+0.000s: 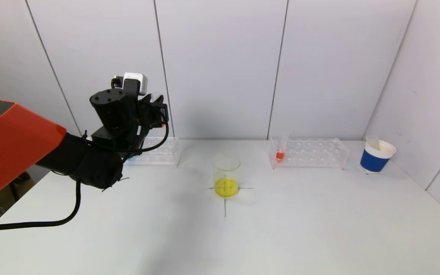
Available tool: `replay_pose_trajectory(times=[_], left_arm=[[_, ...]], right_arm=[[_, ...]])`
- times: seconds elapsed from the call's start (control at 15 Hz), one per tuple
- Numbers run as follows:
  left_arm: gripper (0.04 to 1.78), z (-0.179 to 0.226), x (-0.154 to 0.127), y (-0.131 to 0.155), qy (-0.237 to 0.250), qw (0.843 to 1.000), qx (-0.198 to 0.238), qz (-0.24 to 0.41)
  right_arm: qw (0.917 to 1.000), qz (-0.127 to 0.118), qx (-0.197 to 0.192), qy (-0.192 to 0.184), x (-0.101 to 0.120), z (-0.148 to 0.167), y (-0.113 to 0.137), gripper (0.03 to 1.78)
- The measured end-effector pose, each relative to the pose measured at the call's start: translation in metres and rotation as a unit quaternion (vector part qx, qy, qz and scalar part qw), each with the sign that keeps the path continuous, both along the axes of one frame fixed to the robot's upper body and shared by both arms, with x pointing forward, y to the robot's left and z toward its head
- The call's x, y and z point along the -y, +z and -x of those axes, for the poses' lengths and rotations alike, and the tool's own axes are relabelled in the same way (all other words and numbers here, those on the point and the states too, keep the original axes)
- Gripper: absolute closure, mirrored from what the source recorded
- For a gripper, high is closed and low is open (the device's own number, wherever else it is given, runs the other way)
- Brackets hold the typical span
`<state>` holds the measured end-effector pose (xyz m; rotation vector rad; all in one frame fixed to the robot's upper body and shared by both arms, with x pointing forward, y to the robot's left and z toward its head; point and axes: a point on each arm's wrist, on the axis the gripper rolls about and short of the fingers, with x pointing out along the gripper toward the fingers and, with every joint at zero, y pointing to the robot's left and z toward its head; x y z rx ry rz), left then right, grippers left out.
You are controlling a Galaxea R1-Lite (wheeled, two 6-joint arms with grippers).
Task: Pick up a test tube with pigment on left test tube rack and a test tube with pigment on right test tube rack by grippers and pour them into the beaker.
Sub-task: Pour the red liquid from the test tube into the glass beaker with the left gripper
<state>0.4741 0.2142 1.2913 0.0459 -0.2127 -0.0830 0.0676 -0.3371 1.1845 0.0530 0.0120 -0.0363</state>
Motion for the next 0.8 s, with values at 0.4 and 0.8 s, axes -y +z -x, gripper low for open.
replay_pose_trajectory(times=[0.4,0.8], left_arm=[[1.40,0.014,0.015,0.054,-0.067,0.998,-0.015,-0.012],[1.40,0.023,0.031,0.064,-0.233,0.971,-0.032,-0.043]], right_arm=[[1.0000,0.000,0.000,0.000,0.000,0.000,0.000,0.05],[1.0000,0.000,0.000,0.000,0.000,0.000,0.000,0.05]])
